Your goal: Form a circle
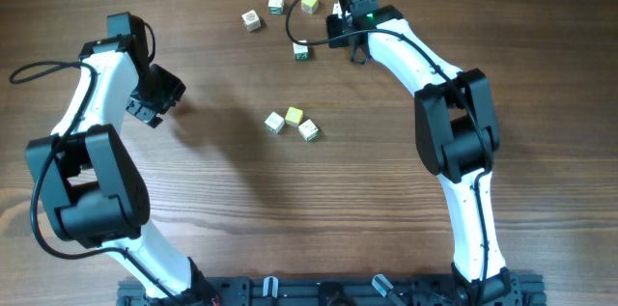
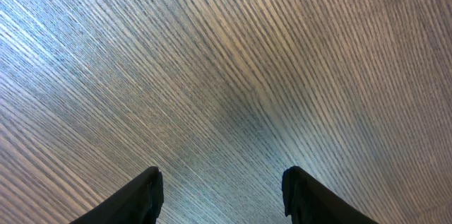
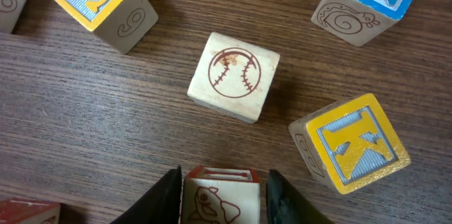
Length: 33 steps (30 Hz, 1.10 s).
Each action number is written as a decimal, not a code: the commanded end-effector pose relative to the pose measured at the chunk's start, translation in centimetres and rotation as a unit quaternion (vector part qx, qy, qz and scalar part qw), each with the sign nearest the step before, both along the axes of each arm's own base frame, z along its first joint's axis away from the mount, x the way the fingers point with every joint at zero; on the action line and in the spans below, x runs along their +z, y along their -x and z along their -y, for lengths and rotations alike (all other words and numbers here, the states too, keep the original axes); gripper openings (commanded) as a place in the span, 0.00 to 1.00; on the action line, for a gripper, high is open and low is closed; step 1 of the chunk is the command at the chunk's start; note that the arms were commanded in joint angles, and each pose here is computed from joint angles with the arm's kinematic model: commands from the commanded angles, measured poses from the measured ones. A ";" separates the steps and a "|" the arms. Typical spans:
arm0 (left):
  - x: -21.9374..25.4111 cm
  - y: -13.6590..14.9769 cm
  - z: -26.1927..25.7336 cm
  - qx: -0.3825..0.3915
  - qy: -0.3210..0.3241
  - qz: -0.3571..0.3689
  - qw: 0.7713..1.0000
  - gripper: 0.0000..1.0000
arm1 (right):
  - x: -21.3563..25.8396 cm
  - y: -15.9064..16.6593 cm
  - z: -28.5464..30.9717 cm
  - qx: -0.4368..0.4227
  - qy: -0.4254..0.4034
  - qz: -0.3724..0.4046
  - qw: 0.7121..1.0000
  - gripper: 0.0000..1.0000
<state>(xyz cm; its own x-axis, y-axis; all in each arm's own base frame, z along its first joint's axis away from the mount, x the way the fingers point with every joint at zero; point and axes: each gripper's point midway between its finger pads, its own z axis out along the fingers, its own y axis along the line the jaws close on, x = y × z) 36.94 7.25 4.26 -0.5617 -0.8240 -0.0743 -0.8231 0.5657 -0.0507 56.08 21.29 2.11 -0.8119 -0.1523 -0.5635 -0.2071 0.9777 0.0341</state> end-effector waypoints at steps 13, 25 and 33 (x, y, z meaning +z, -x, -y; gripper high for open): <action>1.1 -0.7 0.0 -0.003 -0.001 0.019 1.000 0.58 | 9.7 1.9 0.7 0.006 -0.015 0.028 0.999 0.27; 1.1 -0.7 0.0 -0.003 -0.002 0.019 1.000 0.60 | 12.6 18.5 -6.2 0.149 -0.069 -0.194 0.967 0.23; 1.1 -0.7 0.0 -0.003 -0.001 0.019 1.000 0.60 | 11.3 29.6 -14.1 0.271 -0.015 -0.248 0.930 0.22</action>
<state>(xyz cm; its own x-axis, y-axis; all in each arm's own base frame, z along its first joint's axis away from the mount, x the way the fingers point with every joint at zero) 37.01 7.27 4.27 -0.5615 -0.8239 -0.0765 -0.8229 0.5657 -0.0529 29.51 33.63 13.79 -0.8122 -0.5567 -0.1746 -0.5832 0.7673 0.2666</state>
